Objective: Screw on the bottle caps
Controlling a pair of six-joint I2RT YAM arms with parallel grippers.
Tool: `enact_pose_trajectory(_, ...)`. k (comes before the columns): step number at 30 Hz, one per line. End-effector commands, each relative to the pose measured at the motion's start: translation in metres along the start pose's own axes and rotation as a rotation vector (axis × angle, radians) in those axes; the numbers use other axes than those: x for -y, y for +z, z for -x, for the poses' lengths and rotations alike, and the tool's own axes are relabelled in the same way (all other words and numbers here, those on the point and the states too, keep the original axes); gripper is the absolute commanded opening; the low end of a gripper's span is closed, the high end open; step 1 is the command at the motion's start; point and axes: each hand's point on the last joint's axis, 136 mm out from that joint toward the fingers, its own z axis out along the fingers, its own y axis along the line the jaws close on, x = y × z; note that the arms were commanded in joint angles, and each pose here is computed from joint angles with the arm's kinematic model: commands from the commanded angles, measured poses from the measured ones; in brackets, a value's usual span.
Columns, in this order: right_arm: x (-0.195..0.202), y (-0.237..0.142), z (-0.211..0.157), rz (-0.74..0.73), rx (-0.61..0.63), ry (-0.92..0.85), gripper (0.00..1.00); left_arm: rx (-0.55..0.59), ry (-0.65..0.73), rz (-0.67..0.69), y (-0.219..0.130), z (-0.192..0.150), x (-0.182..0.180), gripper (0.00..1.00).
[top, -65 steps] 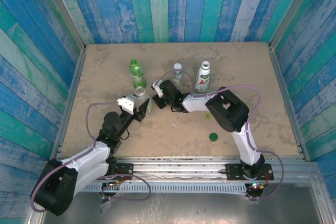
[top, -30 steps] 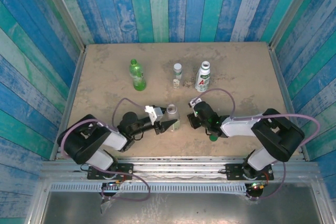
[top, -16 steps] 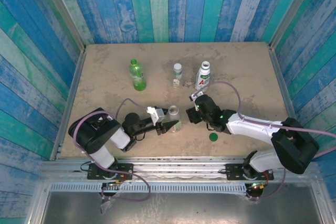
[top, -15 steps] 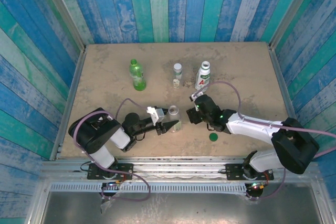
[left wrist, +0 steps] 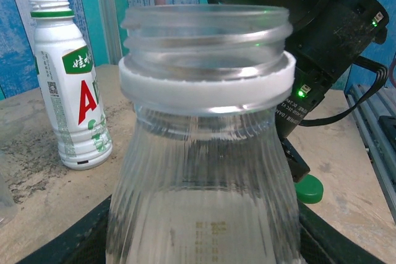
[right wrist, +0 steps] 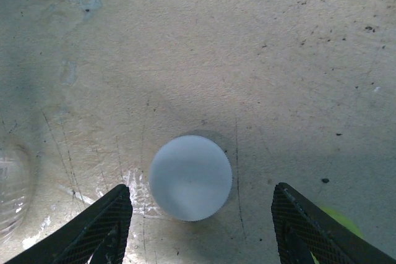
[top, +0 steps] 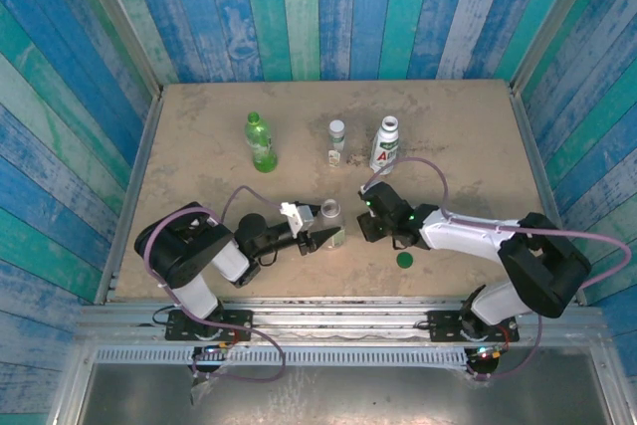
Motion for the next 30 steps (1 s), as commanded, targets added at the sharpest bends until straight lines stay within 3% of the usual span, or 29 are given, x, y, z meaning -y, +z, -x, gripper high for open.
enact_pose_trajectory(1,-0.004,0.003,0.006,0.012,0.001,-0.007,0.64,-0.043,-0.001,0.0,0.003,-0.013,-0.001,0.54)
enact_pose_trajectory(20,-0.004,0.026,-0.002,0.021,-0.04,-0.001,0.5,-0.057,-0.014,-0.009,0.004,-0.017,0.0,0.55)
enact_pose_trajectory(30,-0.003,0.003,0.008,0.032,-0.003,-0.001,0.43,-0.061,-0.018,-0.017,0.005,-0.017,0.001,0.55)
